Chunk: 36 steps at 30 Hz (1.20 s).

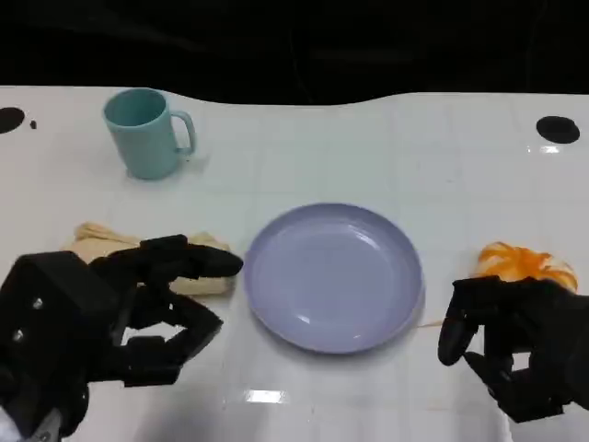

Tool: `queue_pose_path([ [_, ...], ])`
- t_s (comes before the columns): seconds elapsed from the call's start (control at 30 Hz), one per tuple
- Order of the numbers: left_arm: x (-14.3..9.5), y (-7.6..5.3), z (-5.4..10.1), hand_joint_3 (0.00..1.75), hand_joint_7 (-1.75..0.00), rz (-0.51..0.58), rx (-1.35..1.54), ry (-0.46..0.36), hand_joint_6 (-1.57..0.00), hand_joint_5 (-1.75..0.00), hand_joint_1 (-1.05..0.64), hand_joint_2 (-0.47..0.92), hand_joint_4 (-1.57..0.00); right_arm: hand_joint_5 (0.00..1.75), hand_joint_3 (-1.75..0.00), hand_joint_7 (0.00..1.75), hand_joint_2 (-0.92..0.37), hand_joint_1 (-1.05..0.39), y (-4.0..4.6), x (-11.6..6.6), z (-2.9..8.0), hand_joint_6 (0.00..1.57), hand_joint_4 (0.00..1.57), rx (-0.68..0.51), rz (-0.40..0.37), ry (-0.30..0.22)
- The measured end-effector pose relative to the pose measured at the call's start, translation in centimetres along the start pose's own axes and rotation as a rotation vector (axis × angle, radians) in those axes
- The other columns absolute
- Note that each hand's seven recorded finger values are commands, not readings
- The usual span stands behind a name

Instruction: Grasp the towel on the left side of the plate with the left hand and place it into the plate.

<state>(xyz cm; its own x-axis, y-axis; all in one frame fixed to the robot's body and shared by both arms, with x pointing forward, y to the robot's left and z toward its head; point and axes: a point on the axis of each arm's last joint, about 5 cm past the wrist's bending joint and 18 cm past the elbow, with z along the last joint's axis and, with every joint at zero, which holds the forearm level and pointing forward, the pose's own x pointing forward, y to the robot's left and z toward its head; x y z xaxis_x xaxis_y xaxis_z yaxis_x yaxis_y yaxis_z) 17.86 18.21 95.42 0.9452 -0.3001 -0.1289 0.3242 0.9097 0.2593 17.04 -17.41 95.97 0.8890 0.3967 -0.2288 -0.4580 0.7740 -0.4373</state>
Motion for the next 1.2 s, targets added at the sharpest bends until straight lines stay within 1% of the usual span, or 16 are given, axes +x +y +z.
queue_pose_path([
  [0.1,0.2,0.4,-0.2,0.18,0.0,0.006,0.173,-0.017,-0.25,-0.5,-0.34,0.92,-0.11,1.75,-1.09,1.43,-0.56,0.0,0.12,0.0,0.1,0.71,0.74,-0.002,0.004,0.001],
  [0.2,0.6,0.7,-0.3,0.14,0.0,-0.001,0.305,-0.016,-0.18,-0.47,-0.4,0.92,-0.05,1.75,-1.09,1.43,-0.56,0.0,0.19,0.1,0.2,0.71,0.73,-0.004,0.008,-0.003],
  [0.33,1.5,1.2,0.0,0.07,0.0,-0.002,0.493,-0.038,-0.13,-0.44,-0.51,0.92,-0.01,1.75,-1.09,1.43,-0.56,0.0,0.3,0.2,0.3,0.7,0.73,-0.009,0.013,-0.003],
  [0.5,2.7,1.5,0.4,0.05,0.0,0.008,0.696,-0.032,-0.11,-0.41,-0.54,0.92,-0.01,1.75,-1.09,1.42,-0.56,-0.01,0.32,0.2,0.4,0.7,0.73,-0.014,0.012,-0.004],
  [0.57,3.0,1.5,0.5,0.03,-0.02,0.007,0.739,-0.032,-0.16,-0.44,-0.48,0.9,-0.07,1.75,-1.09,1.42,-0.55,-0.01,0.33,0.2,0.4,0.71,0.74,-0.015,0.01,-0.001],
  [0.63,4.2,1.4,0.5,0.02,-0.03,-0.01,0.832,-0.016,-0.18,-0.44,-0.46,0.9,-0.1,1.75,-1.09,1.42,-0.55,-0.02,0.35,0.3,0.4,0.71,0.74,-0.017,0.01,-0.003],
  [0.7,5.2,1.5,0.4,0.01,-0.02,-0.015,0.906,0.007,-0.21,-0.37,-0.46,0.9,-0.16,1.75,-1.09,1.42,-0.55,-0.01,0.34,0.2,0.5,0.71,0.73,-0.019,0.007,-0.002],
  [0.8,6.5,1.5,0.5,0.0,-0.02,-0.039,0.988,0.042,-0.25,-0.33,-0.45,0.88,-0.23,1.75,-1.09,1.42,-0.55,-0.01,0.37,0.2,0.5,0.71,0.73,-0.019,0.006,-0.001],
  [1.07,9.3,0.9,-0.6,0.0,-0.02,-0.096,1.033,0.144,-0.29,-0.28,-0.44,0.89,-0.29,1.75,-1.11,1.41,-0.54,-0.02,0.4,0.1,0.5,0.72,0.74,-0.018,0.006,-0.005],
  [1.2,10.9,0.8,-1.2,0.0,-0.02,-0.139,1.074,0.21,-0.36,-0.2,-0.44,0.89,-0.42,1.75,-1.11,1.41,-0.54,-0.02,0.44,0.0,0.6,0.72,0.75,-0.016,0.006,-0.003],
])
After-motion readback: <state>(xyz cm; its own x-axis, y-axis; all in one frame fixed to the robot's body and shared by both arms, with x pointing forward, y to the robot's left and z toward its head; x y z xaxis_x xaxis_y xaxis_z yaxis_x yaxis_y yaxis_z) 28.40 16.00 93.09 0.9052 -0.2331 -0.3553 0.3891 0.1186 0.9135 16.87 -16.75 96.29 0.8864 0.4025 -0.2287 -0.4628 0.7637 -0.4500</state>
